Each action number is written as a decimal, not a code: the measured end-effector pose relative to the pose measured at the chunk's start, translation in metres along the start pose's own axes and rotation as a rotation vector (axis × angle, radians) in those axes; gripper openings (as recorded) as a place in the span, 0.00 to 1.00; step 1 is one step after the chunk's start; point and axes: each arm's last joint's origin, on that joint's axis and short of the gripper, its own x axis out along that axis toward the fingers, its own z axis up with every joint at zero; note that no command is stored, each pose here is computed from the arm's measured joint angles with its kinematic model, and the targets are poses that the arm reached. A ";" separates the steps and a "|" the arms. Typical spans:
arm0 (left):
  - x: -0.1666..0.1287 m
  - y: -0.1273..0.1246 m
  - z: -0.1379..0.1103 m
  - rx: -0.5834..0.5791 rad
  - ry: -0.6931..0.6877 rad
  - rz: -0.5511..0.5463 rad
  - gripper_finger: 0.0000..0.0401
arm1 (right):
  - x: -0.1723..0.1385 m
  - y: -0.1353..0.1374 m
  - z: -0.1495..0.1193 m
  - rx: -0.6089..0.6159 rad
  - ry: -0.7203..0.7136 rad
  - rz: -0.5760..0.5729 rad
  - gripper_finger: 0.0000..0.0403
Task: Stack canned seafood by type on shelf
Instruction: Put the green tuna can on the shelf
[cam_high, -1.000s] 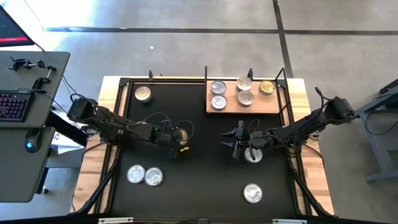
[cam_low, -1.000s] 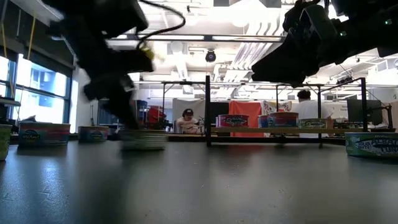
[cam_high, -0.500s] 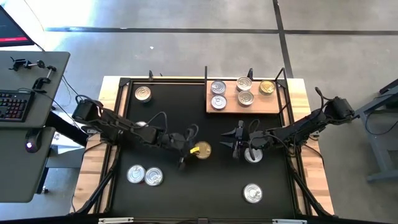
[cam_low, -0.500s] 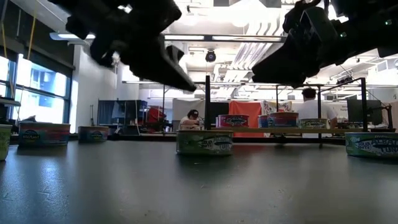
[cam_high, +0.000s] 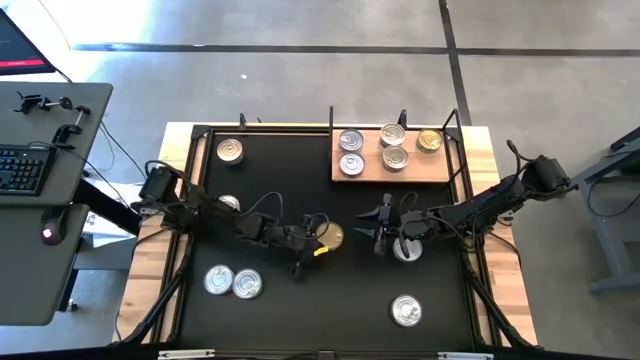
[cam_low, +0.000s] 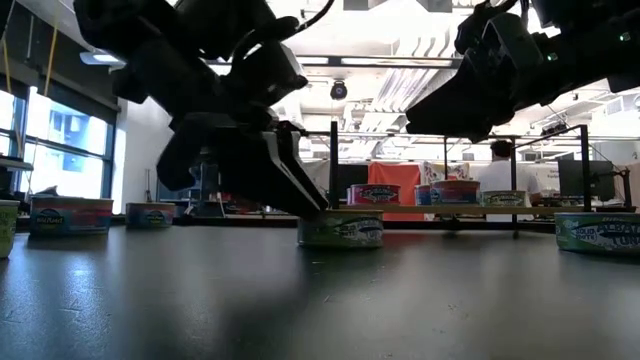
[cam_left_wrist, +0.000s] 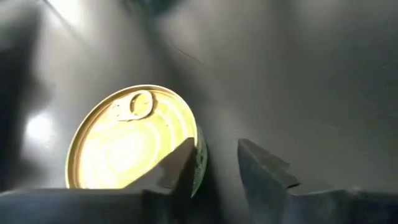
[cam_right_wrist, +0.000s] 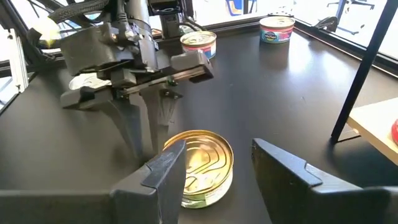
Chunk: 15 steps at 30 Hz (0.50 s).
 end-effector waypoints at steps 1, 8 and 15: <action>0.000 0.000 0.000 0.004 -0.001 0.009 0.24 | 0.000 0.000 0.000 -0.009 0.002 0.009 0.43; -0.009 0.000 0.008 -0.017 -0.056 0.008 0.01 | 0.000 0.002 0.000 -0.046 0.007 0.073 0.43; -0.015 -0.005 0.017 0.112 -0.105 0.013 0.16 | 0.000 0.002 0.001 -0.037 0.007 0.073 0.43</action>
